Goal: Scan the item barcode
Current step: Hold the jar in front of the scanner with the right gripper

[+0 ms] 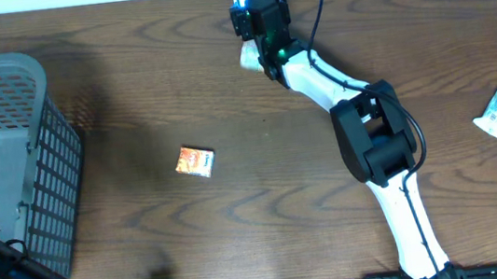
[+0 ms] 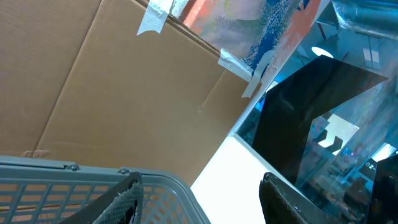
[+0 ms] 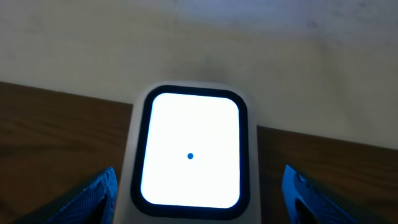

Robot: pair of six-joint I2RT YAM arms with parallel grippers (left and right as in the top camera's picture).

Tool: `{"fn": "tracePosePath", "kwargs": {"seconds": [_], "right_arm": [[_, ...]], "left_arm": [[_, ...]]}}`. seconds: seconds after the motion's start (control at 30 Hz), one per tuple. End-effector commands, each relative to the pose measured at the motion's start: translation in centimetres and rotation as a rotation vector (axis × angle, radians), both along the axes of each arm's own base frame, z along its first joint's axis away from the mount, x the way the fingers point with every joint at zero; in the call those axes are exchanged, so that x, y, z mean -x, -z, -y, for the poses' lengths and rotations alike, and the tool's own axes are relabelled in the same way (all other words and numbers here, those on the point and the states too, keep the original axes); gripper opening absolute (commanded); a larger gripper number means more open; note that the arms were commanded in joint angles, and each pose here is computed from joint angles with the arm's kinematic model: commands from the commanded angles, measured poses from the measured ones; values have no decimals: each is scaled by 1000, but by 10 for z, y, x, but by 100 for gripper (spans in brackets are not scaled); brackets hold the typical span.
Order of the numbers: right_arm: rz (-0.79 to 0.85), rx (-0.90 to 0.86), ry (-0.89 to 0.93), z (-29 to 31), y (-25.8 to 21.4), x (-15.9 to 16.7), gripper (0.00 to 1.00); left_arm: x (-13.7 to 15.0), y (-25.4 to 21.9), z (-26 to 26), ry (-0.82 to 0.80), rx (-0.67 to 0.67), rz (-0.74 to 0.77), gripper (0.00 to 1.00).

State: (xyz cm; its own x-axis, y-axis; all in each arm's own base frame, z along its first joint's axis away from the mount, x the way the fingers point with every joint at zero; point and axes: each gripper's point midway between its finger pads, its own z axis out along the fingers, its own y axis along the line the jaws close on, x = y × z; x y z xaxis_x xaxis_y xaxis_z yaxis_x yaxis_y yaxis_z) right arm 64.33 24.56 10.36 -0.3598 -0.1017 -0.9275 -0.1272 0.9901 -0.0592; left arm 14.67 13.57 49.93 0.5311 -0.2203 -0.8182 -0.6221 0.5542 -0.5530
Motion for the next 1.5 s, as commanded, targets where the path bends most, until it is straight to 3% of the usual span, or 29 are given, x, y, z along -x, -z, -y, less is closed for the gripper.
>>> {"fn": "tracePosePath", "kwargs": {"seconds": [0.0, 0.07, 0.33, 0.47, 0.7, 0.93, 1.47], "right_arm": [[25, -25, 14, 4, -32, 0, 88], [12, -20, 10, 4, -43, 6, 99], [-168, -35, 28, 21, -91, 56, 99], [-402, -167, 62, 18, -53, 89, 99], [-509, -169, 31, -8, 2, 99, 99], [-465, -56, 104, -17, 34, 98, 99], [-389, 72, 100, -2, 23, 85, 99]], "left_arm": [[1, 0, 0, 0, 3, 8, 61], [1, 0, 0, 0, 3, 8, 61], [1, 0, 0, 0, 3, 8, 61], [1, 0, 0, 0, 3, 7, 61], [1, 0, 0, 0, 3, 7, 61], [1, 0, 0, 0, 3, 8, 61], [1, 0, 0, 0, 3, 8, 61]]}}
